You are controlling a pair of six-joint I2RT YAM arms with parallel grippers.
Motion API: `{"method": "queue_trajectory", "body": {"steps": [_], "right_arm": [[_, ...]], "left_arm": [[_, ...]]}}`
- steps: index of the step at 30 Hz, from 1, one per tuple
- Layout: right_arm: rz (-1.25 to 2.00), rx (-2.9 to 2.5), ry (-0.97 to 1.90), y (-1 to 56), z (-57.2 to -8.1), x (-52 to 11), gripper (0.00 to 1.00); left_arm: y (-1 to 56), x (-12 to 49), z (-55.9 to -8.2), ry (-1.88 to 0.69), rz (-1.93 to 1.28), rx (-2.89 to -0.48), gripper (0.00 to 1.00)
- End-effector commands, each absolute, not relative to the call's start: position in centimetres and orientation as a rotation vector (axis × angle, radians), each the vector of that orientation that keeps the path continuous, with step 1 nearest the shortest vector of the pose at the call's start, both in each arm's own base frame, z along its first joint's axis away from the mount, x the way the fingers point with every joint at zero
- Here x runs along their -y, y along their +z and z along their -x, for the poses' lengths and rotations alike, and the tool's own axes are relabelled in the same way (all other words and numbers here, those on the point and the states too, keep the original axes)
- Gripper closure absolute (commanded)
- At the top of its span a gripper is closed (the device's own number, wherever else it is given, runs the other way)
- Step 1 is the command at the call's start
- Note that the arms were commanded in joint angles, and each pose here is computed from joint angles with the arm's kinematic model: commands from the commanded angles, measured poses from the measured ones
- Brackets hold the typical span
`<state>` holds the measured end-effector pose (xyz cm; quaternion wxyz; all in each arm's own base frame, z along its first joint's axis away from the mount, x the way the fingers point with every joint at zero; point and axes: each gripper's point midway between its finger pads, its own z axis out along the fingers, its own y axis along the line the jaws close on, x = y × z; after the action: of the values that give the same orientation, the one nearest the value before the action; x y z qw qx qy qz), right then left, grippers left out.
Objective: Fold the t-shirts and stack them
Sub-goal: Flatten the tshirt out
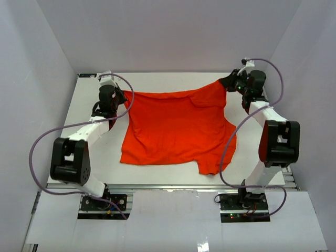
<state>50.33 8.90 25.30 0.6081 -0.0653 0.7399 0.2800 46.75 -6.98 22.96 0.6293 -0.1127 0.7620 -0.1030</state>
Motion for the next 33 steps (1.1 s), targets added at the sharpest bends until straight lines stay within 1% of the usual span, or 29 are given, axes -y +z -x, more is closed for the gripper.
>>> {"method": "queue_trajectory", "body": {"steps": [1, 2, 4, 5, 6, 7, 8, 9, 11, 13, 14, 23, 32, 33], "right_arm": [[0.196, -1.633, 0.551, 24.5, -54.3, -8.7, 0.94], [0.194, -1.647, 0.553, 23.7, -55.1, -8.7, 0.94], [0.176, -1.691, 0.558, 21.1, -57.5, -8.6, 0.94], [0.166, -1.730, 0.566, 18.7, -58.5, -8.7, 0.94], [0.171, -1.707, 0.563, 19.5, -59.7, -8.7, 0.94], [0.168, -1.710, 0.561, 19.1, -60.4, -8.6, 0.94], [0.157, -1.740, 0.565, 17.1, -61.2, -8.6, 0.94], [0.156, -1.723, 0.568, 18.1, -62.2, -8.7, 0.94], [0.145, -1.742, 0.575, 16.6, -63.3, -8.6, 0.94], [0.134, -1.719, 0.574, 17.4, -64.4, -8.5, 0.94], [0.127, -1.727, 0.580, 16.7, -64.8, -8.6, 0.94], [0.123, -1.701, 0.593, 16.6, -66.6, -8.6, 0.94], [0.145, -1.675, 0.658, 16.4, -65.9, -9.0, 0.94], [0.144, -1.674, 0.661, 16.3, -65.9, -8.8, 0.94]], "left_arm": [[23.4, 5.7, -49.5, -0.263, 0.330, -1.638, 0.92], [20.8, 5.2, -50.5, -0.242, 0.347, -1.684, 0.92], [20.2, 4.7, -52.0, -0.239, 0.358, -1.679, 0.92], [18.3, 4.1, -52.8, -0.230, 0.379, -1.710, 0.92], [17.8, 3.8, -53.4, -0.226, 0.386, -1.714, 0.92], [18.2, 3.4, -54.2, -0.232, 0.396, -1.697, 0.92], [17.9, 2.8, -54.7, -0.225, 0.405, -1.698, 0.93], [16.4, 2.7, -55.4, -0.227, 0.403, -1.724, 0.92], [16.7, 2.2, -56.7, -0.227, 0.405, -1.709, 0.92], [15.3, 2.0, -57.5, -0.226, 0.406, -1.730, 0.92], [15.8, 1.5, -58.1, -0.224, 0.406, -1.716, 0.92], [13.7, 0.9, -60.6, -0.241, 0.365, -1.743, 0.92], [13.3, 1.5, -61.4, -0.262, 0.324, -1.749, 0.92], [13.4, 0.6, -61.4, -0.253, 0.336, -1.745, 0.93]]}}
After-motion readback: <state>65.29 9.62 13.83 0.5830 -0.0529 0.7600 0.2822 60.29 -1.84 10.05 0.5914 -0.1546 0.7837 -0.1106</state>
